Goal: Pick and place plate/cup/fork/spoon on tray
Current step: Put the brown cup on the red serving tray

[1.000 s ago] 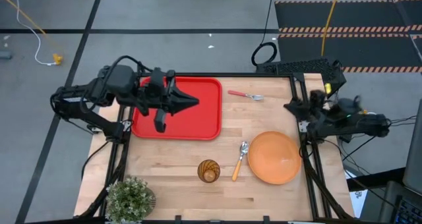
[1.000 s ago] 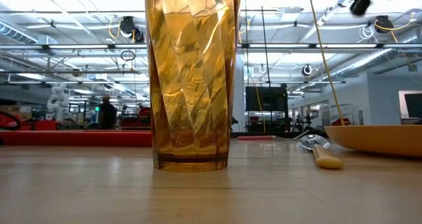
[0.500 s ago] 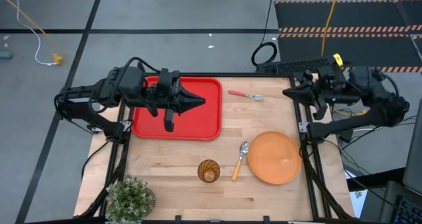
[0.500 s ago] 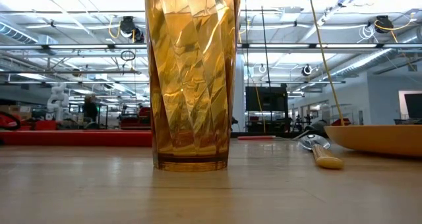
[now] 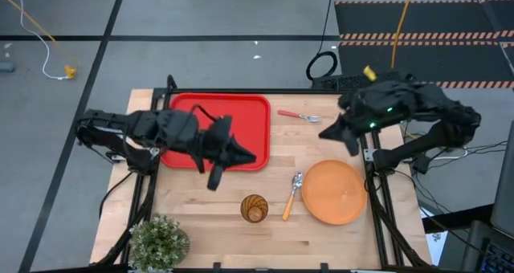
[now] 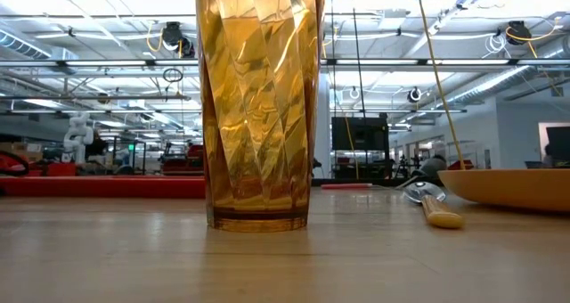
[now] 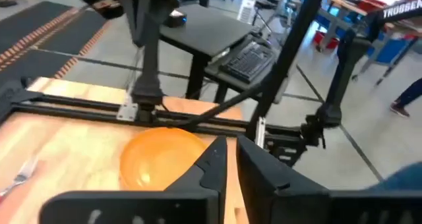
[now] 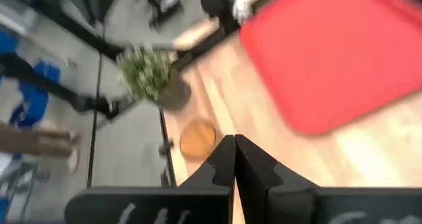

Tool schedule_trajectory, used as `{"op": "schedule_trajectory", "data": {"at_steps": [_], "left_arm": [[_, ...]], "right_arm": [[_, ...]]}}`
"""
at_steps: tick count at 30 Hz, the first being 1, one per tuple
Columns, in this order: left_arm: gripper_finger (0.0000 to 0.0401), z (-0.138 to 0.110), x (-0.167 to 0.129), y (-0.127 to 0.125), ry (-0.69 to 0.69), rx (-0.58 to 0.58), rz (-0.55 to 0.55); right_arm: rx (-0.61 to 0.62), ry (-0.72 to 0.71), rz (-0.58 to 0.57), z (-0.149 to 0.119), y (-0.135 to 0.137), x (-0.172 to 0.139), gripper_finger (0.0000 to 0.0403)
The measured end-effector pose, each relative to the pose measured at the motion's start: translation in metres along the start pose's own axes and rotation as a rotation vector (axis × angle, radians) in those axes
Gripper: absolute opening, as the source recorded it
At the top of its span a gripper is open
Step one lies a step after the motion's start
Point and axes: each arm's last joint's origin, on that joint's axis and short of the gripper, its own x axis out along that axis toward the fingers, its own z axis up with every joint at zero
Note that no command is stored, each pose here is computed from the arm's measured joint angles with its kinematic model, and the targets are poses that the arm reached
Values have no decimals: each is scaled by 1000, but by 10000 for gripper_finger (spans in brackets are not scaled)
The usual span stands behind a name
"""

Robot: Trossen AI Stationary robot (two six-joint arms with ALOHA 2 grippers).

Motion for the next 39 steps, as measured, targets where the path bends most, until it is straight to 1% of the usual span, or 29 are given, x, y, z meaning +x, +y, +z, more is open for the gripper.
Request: {"op": "schedule_trajectory", "data": {"at_steps": [2, 5, 7, 11, 15, 17, 20, 23, 26, 32, 36, 39], "left_arm": [[66, -8, 2, -10, 58, 16, -19], [101, -23, 13, -27, 137, 62, -59], [124, -37, 19, -41, 208, 94, -80], [162, -55, 35, -62, 269, 94, -116], [181, -75, 54, -82, 352, 79, -153], [183, -81, 61, -92, 398, 100, -170], [184, -86, 72, -102, 461, 139, -166], [184, -98, 90, -105, 561, 178, -132], [184, -111, 106, -101, 654, 209, -89], [184, -130, 132, -87, 739, 216, -14], [184, -137, 142, -79, 768, 217, 21], [184, -147, 147, -75, 833, 226, 47]], "right_arm": [[-7, 57, -24, -4, 1, 12, 0], [-28, 119, -36, -11, 4, 25, 0], [-43, 148, -36, -16, 6, 29, 0], [-72, 188, -29, -27, 8, 30, 0], [-89, 202, -17, -36, 5, 24, 0], [-93, 201, -11, -40, 3, 20, 0], [-97, 202, -9, -46, -3, 17, 0], [-97, 200, -7, -52, -8, 15, 0], [-97, 205, -9, -57, -14, 12, 0], [-96, 216, 15, -64, -19, 7, 0], [-112, 190, 41, -64, -20, 3, 0], [-127, 164, 65, -63, -19, 0, 0]]}}
